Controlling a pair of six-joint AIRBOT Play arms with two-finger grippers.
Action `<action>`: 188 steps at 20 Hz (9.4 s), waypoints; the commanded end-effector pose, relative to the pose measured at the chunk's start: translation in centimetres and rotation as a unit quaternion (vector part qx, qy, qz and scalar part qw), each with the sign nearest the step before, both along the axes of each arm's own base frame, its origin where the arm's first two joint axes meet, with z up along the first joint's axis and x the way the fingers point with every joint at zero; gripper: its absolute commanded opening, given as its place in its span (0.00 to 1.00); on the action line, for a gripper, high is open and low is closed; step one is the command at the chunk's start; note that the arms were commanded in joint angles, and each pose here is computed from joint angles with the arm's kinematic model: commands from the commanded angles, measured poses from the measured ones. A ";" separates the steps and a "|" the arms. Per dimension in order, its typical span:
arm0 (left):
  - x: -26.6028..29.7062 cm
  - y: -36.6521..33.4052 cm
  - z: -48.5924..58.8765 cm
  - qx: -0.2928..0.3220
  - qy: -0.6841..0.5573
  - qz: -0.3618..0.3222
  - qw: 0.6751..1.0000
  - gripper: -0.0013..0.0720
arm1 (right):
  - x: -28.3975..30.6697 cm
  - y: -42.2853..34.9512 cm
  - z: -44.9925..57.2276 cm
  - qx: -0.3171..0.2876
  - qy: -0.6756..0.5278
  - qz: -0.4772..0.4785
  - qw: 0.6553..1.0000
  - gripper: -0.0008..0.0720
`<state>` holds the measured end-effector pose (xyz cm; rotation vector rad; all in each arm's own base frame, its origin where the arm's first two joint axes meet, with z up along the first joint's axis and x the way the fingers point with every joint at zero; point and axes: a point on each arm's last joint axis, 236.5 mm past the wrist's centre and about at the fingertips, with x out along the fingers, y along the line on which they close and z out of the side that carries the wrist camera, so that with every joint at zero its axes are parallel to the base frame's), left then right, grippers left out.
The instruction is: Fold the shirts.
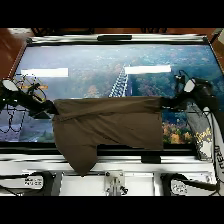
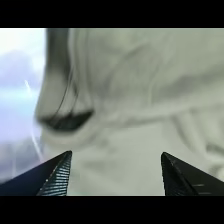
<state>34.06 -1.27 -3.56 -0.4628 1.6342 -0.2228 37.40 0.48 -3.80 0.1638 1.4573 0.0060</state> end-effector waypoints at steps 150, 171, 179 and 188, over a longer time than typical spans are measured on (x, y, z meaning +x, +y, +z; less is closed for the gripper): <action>7.5 -15.8 33.4 -0.006 -0.492 -0.004 0.870 0.06 | 1.0 32.4 6.5 0.232 -0.132 0.169 0.949 0.09; 4.7 -14.5 34.7 0.003 -0.492 -0.014 0.871 0.07 | -5.4 9.0 -1.4 0.191 0.081 -0.078 0.975 0.88; 4.7 -14.5 34.7 0.003 -0.492 -0.014 0.871 0.07 | -5.0 16.0 -5.1 0.305 0.056 -0.171 0.935 0.88; 4.6 -14.5 34.8 0.003 -0.492 -0.014 0.870 0.07 | 1.8 14.7 9.5 0.308 -0.183 -0.017 0.933 0.08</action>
